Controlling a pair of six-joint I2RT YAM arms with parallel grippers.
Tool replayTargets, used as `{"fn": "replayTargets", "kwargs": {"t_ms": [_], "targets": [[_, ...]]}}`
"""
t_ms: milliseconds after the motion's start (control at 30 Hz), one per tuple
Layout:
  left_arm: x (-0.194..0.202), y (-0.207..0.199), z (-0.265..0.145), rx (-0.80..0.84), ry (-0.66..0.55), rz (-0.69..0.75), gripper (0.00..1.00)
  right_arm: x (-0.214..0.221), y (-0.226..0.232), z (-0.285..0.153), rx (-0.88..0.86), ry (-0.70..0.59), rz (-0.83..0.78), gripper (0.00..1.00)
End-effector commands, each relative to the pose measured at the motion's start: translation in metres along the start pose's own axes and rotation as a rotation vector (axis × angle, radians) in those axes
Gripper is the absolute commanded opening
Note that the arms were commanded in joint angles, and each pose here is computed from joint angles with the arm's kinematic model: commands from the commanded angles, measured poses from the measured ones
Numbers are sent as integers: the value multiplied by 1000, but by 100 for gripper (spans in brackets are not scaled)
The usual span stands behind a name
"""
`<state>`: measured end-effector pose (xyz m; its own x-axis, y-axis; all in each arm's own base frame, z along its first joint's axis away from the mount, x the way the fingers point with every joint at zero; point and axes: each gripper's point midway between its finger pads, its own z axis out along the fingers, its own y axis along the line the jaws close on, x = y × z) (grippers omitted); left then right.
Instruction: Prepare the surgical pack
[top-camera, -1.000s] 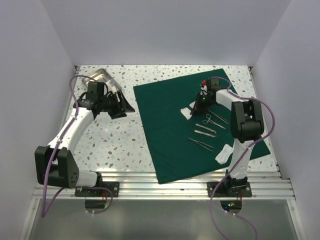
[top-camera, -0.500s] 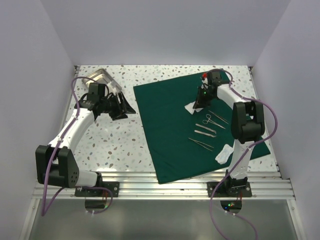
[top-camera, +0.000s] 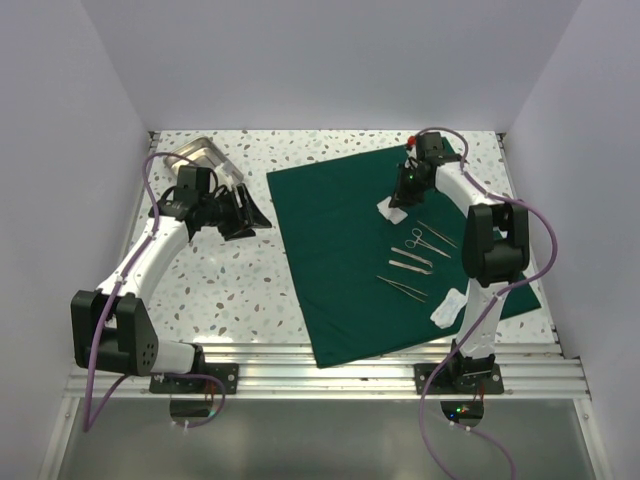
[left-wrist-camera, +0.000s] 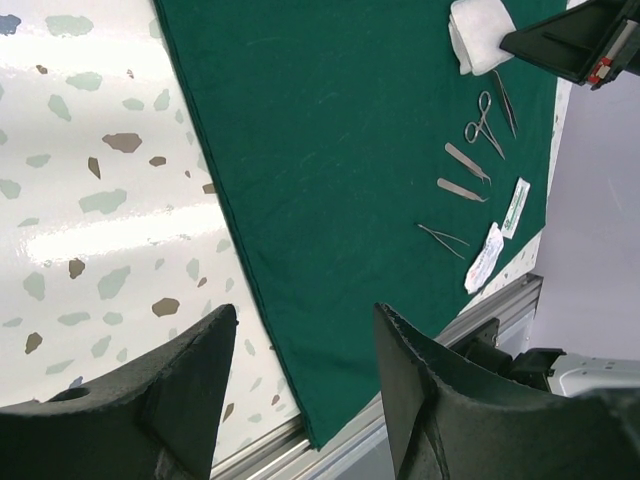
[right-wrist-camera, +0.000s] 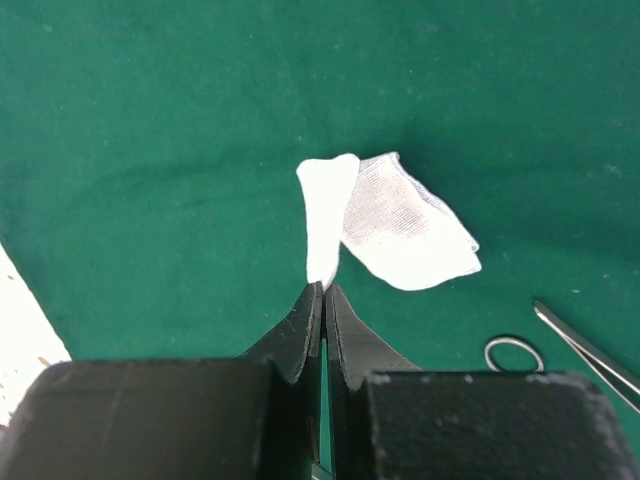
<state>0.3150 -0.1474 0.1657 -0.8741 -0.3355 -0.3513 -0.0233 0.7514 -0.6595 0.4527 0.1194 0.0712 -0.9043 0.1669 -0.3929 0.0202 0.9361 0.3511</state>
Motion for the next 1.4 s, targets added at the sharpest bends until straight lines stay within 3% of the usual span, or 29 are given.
{"fn": "replayTargets", "kwargs": {"t_ms": [0, 1000, 1067, 1100, 1367], "targets": [[-3, -8, 0, 42, -4, 47, 61, -10, -6, -1, 27, -17, -16, 0], [-5, -7, 6, 45, 6, 43, 62, -7, -35, 17, 78, 37, 10, 0], [-5, -7, 7, 44, 8, 42, 62, -10, -37, 15, 91, 31, 10, 8], [-5, -7, 7, 45, 9, 42, 62, -10, -38, 14, 101, 33, 9, 20], [-4, -6, 10, 47, 18, 35, 62, -9, -45, -5, 123, 22, 14, 48]]}}
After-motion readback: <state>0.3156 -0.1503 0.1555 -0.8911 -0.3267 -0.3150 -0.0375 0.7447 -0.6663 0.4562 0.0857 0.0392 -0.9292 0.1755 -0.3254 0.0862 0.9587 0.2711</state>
